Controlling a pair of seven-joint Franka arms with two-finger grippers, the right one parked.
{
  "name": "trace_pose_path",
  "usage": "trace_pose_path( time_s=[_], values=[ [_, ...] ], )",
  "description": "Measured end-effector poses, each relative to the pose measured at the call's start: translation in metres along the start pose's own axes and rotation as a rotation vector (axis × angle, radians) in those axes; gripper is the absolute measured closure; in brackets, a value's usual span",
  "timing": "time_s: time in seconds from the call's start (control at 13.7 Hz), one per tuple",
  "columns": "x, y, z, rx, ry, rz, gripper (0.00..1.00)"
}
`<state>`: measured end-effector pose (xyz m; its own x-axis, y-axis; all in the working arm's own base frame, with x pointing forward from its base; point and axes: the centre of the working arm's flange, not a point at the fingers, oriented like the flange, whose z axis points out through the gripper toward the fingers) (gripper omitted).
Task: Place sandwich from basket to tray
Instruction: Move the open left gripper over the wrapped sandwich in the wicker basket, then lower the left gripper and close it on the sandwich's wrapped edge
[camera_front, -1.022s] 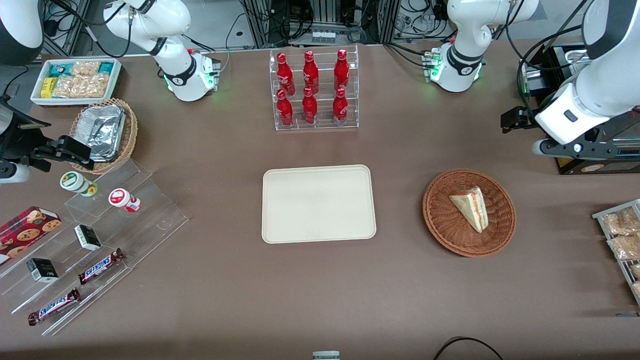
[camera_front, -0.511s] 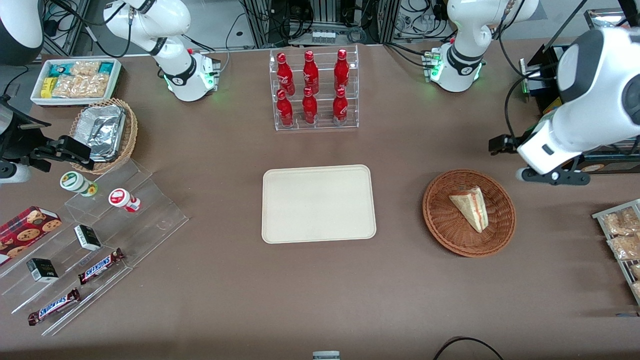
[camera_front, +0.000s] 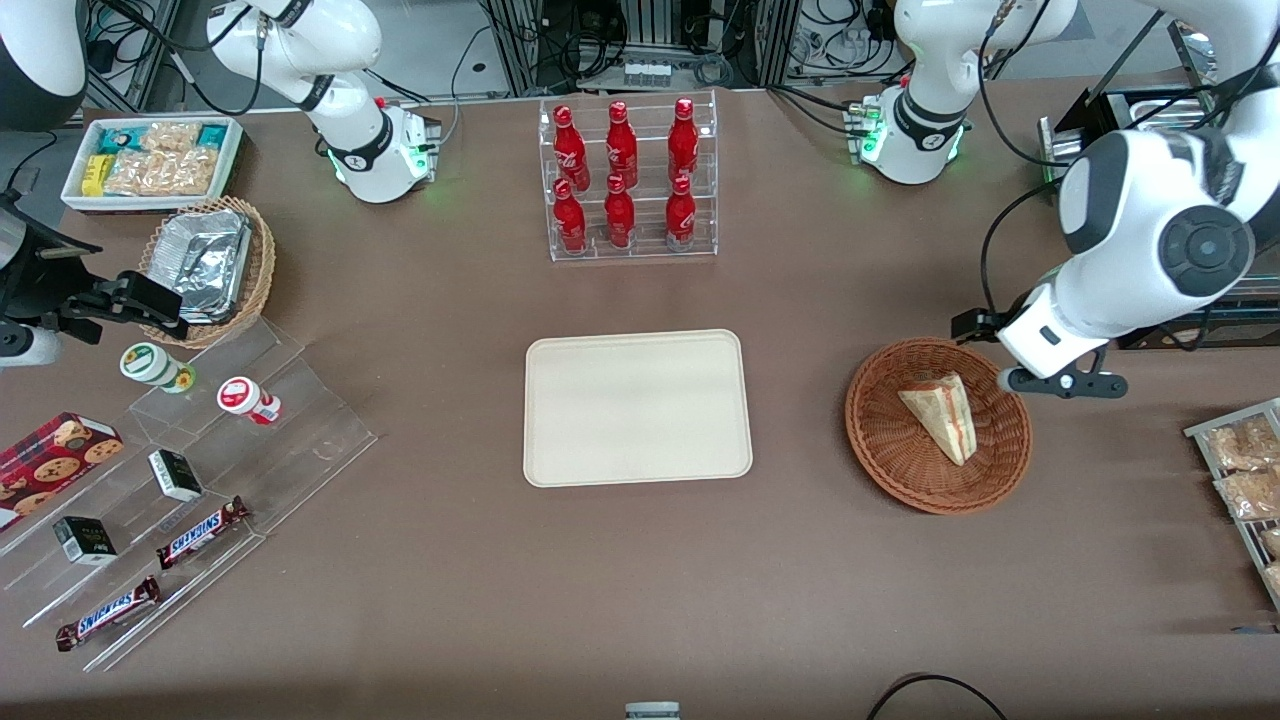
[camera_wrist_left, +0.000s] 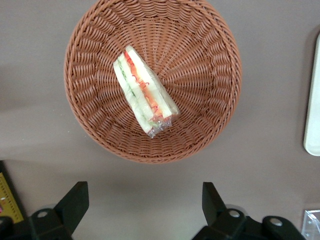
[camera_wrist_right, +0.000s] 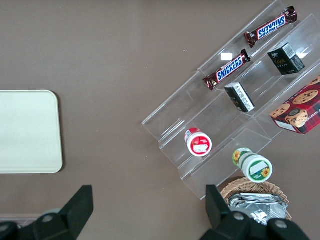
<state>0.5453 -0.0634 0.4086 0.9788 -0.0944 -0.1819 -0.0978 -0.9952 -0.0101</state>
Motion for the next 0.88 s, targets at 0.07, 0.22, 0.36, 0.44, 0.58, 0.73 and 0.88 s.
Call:
trace_pose_path(
  time_s=[0.07,0.22,0.36,0.44,0.58,0.73,0.88],
  values=[
    [0.000,0.000,0.010,0.000,0.009,-0.002,0.00],
    [0.001,-0.001,0.025,-0.002,0.031,-0.010,0.00],
    [0.002,-0.010,0.037,-0.005,0.059,-0.036,0.00],
    [0.003,-0.015,0.043,-0.007,0.076,-0.063,0.00],
    [0.003,-0.019,0.057,-0.015,0.104,-0.170,0.00],
    [0.003,-0.017,0.070,-0.023,0.109,-0.286,0.00],
    [0.007,-0.016,0.078,-0.031,0.114,-0.390,0.00]
  ],
)
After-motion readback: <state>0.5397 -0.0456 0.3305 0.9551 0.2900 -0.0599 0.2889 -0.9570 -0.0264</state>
